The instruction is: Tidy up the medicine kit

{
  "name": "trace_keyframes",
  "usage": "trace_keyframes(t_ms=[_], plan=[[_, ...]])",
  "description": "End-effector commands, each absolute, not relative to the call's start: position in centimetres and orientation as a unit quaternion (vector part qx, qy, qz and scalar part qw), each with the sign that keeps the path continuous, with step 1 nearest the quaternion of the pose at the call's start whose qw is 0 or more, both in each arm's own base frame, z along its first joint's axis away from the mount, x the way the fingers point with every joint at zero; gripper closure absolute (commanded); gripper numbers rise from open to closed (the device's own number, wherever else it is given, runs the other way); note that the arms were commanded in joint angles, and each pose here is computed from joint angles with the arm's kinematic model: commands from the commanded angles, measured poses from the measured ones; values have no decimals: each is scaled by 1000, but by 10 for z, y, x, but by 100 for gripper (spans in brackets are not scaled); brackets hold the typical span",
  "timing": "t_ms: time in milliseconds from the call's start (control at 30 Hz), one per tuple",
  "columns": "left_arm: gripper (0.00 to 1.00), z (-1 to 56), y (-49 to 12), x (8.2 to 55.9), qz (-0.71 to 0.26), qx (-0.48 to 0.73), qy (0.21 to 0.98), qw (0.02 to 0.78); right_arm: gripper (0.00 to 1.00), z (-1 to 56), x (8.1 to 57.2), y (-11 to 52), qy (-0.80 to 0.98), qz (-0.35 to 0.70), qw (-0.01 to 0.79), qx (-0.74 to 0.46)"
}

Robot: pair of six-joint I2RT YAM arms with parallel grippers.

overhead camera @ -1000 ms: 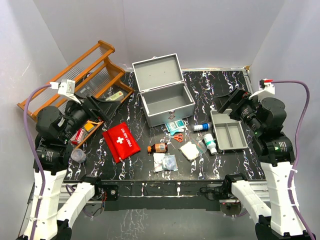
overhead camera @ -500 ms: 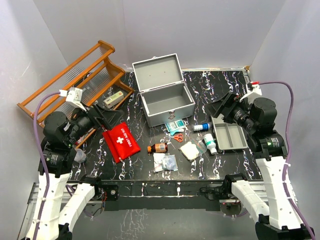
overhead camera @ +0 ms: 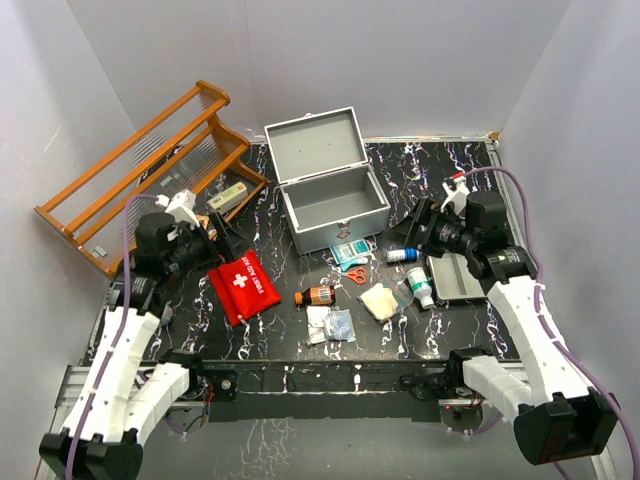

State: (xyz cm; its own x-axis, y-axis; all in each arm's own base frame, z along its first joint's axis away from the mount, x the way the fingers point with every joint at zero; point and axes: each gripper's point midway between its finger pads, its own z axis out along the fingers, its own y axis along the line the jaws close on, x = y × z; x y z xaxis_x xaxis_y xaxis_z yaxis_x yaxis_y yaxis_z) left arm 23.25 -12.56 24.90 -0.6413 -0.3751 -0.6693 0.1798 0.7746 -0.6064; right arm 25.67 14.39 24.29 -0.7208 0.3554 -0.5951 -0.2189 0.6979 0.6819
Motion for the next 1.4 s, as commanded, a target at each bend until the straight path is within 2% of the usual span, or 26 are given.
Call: trace_keyframes(t_ms=[0,133,267,400,533,667,867,967,1100,1200,1233,1367], plan=[[23,179,-95,233,-244,-196,886,344,26,254,264,165,827,391,404,2],[40,131,-70,233,-164,-273,898,303,34,236,264,195,843,363,396,-9],[52,96,-51,231,-101,-313,901,284,43,226,259,225,852,346,393,-23],[58,66,-44,229,-72,-331,903,265,53,219,249,252,857,333,391,-42],[65,42,-36,225,-43,-341,905,250,57,209,235,282,864,323,381,-71],[69,25,-40,222,-48,-337,910,237,60,205,222,313,862,331,371,-97],[66,8,-50,216,-67,-316,923,211,60,204,212,344,856,345,365,-122],[67,3,-50,213,-65,-312,925,205,60,202,210,354,856,343,365,-129],[78,1,-48,211,-58,-309,927,202,60,196,209,365,857,338,365,-136],[97,8,-48,215,-62,-301,928,211,61,191,210,371,859,336,363,-134],[100,13,-49,217,-65,-297,928,214,61,191,211,373,858,338,363,-133],[100,35,-51,221,-74,-287,928,227,61,186,211,384,858,346,353,-138]])
